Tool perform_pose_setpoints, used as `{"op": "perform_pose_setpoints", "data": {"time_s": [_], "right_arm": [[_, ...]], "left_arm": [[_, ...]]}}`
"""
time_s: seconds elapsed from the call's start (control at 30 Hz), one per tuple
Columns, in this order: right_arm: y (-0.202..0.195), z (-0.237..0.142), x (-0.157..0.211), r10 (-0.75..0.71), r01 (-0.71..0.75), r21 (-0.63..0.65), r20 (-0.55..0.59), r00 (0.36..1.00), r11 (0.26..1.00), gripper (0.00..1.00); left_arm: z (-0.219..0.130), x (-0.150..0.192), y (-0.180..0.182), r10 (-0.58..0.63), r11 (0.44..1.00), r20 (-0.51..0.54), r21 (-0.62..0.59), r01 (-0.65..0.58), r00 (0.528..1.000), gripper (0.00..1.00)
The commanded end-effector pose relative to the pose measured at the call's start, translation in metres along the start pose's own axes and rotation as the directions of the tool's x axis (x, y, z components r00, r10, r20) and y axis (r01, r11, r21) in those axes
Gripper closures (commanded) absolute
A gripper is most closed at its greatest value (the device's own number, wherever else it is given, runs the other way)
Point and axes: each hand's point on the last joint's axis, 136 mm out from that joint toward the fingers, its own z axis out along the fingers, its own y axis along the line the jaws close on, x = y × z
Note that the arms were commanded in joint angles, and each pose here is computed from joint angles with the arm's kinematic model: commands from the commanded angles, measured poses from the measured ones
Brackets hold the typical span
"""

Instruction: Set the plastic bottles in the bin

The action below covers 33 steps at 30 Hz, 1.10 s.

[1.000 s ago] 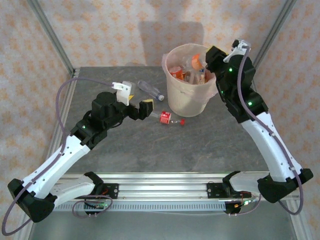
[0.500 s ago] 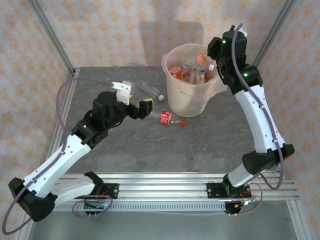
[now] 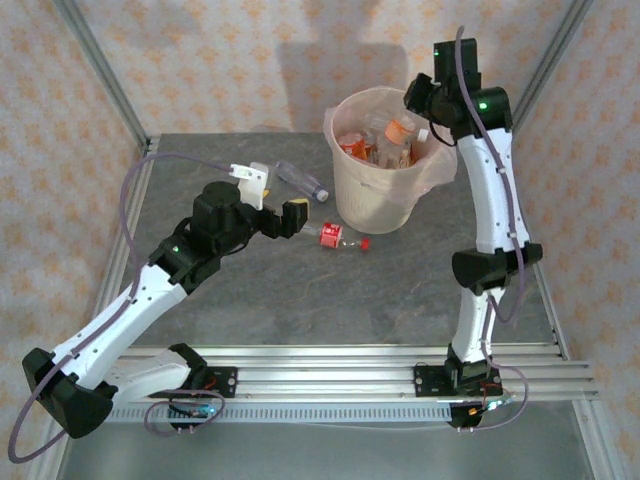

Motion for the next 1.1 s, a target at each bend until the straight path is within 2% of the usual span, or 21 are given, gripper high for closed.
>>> {"op": "perform_pose_setpoints", "data": {"time_s": [0.0, 0.07, 0.17, 0.23, 0.4, 0.53, 0.63, 0.7, 0.77, 0.87, 0.97, 1.07], "right_arm": [[-0.018, 0.01, 0.026, 0.013, -0.009, 0.03, -0.142, 0.99, 1.0, 0.96], [-0.024, 0.016, 0.029, 0.02, -0.013, 0.047, -0.156, 0.988, 0.999, 0.93], [-0.034, 0.023, 0.03, 0.019, -0.005, 0.09, -0.16, 0.987, 0.996, 0.78], [-0.041, 0.025, 0.031, 0.011, 0.009, 0.125, -0.159, 0.987, 0.992, 0.59], [-0.055, 0.026, 0.027, -0.018, 0.045, 0.201, -0.136, 0.991, 0.979, 0.31], [-0.06, 0.021, 0.021, -0.041, 0.066, 0.229, -0.113, 0.993, 0.971, 0.32], [-0.058, 0.019, 0.019, -0.051, 0.073, 0.221, -0.105, 0.993, 0.973, 0.44], [-0.055, 0.017, 0.019, -0.054, 0.075, 0.205, -0.105, 0.993, 0.976, 0.45], [-0.05, 0.013, 0.018, -0.054, 0.073, 0.179, -0.107, 0.993, 0.981, 0.41], [-0.042, 0.004, 0.019, -0.057, 0.072, 0.13, -0.111, 0.992, 0.989, 0.27], [-0.034, -0.01, 0.018, -0.073, 0.084, 0.105, -0.096, 0.993, 0.991, 0.0], [-0.024, -0.026, 0.02, -0.1, 0.106, 0.075, -0.079, 0.992, 0.992, 0.01]], "left_arm": [[-0.003, -0.008, 0.0, -0.004, 1.0, 0.017, -0.013, 0.004, 1.0, 0.0], [-0.003, -0.009, 0.0, -0.005, 1.0, 0.017, -0.013, 0.005, 1.0, 0.0], [-0.003, -0.009, 0.0, -0.002, 1.0, 0.014, -0.015, 0.002, 1.0, 0.0], [-0.002, -0.01, 0.0, -0.003, 1.0, 0.012, -0.015, 0.003, 1.0, 0.0], [0.001, -0.008, -0.001, -0.004, 1.0, 0.004, -0.011, 0.004, 1.0, 0.0], [0.002, -0.008, -0.001, -0.006, 1.0, -0.001, -0.012, 0.006, 1.0, 0.0], [0.004, -0.007, -0.001, -0.007, 1.0, -0.005, -0.013, 0.007, 1.0, 0.0], [0.005, -0.006, -0.001, -0.008, 1.0, -0.008, -0.015, 0.008, 1.0, 0.0], [0.006, -0.006, 0.002, -0.01, 1.0, -0.011, -0.026, 0.01, 1.0, 0.0], [0.008, -0.001, 0.006, -0.015, 0.999, -0.029, -0.052, 0.014, 0.999, 0.0], [0.011, 0.005, 0.017, -0.039, 0.993, -0.049, -0.115, 0.033, 0.998, 0.0], [0.015, 0.013, 0.037, -0.085, 0.972, -0.074, -0.227, 0.066, 0.994, 0.0]]}}
